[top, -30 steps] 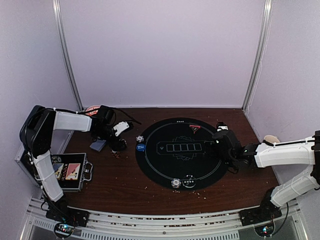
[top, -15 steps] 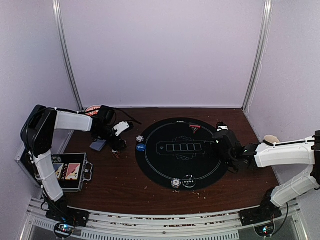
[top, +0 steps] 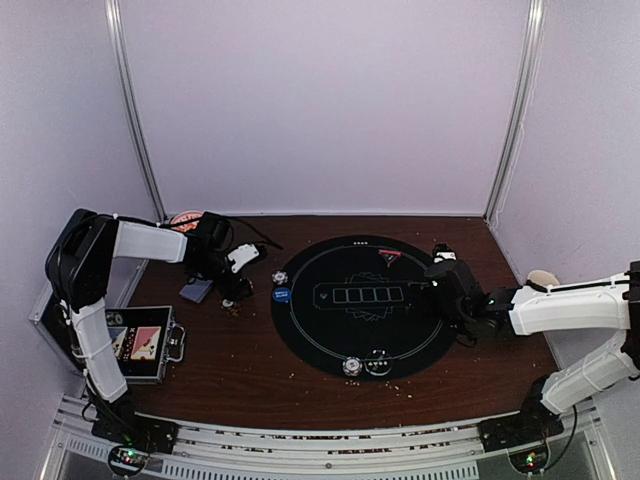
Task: Distribute texas hold em gaming equipment
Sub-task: Pick up the pile of poker chips from the pile of poker chips.
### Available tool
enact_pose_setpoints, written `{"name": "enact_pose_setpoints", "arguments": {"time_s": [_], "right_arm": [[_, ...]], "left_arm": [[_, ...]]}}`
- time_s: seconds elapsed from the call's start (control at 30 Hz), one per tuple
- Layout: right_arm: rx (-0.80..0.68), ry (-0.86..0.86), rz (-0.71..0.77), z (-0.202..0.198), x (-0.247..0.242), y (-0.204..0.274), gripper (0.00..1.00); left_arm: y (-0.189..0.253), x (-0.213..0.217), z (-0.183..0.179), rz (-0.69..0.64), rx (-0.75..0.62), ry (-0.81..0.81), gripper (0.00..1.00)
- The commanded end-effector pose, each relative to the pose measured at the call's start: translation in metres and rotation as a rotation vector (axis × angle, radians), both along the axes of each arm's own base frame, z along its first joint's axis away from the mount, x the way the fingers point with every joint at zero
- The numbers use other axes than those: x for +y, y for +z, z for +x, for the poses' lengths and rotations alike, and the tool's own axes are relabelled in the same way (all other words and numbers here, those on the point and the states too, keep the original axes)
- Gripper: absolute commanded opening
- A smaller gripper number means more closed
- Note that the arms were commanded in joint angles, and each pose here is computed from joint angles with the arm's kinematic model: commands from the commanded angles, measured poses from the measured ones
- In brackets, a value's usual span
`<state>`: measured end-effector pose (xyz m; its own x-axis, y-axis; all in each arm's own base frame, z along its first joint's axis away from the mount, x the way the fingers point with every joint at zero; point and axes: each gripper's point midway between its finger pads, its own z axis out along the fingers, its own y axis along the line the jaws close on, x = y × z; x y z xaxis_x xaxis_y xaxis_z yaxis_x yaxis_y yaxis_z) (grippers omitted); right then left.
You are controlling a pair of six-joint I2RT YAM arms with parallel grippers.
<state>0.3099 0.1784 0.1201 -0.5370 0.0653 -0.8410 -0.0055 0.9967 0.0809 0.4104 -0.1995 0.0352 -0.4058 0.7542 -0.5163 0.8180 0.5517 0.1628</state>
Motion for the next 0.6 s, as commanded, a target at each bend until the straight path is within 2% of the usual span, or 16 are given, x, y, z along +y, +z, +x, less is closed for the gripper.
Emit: {"name": "enact_pose_setpoints", "arguments": {"time_s": [0.0,0.27,0.57], "right_arm": [[-0.018,0.000,0.013,0.0026,0.0038,0.0060,1.00],[-0.018,0.000,0.013,0.0026,0.0038,0.0060,1.00],[-0.016,0.000,0.013,0.0023,0.0037,0.0055,1.00]], "left_arm": [[0.0047,-0.0001,0.0102,-0.016,-0.018,0.011,0.63],[0.0061,-0.0013,0.0103,-0.025,-0.013,0.009,0.58],[0.0059,-0.0018,0.0101,-0.027,-0.003,0.008,0.58]]}}
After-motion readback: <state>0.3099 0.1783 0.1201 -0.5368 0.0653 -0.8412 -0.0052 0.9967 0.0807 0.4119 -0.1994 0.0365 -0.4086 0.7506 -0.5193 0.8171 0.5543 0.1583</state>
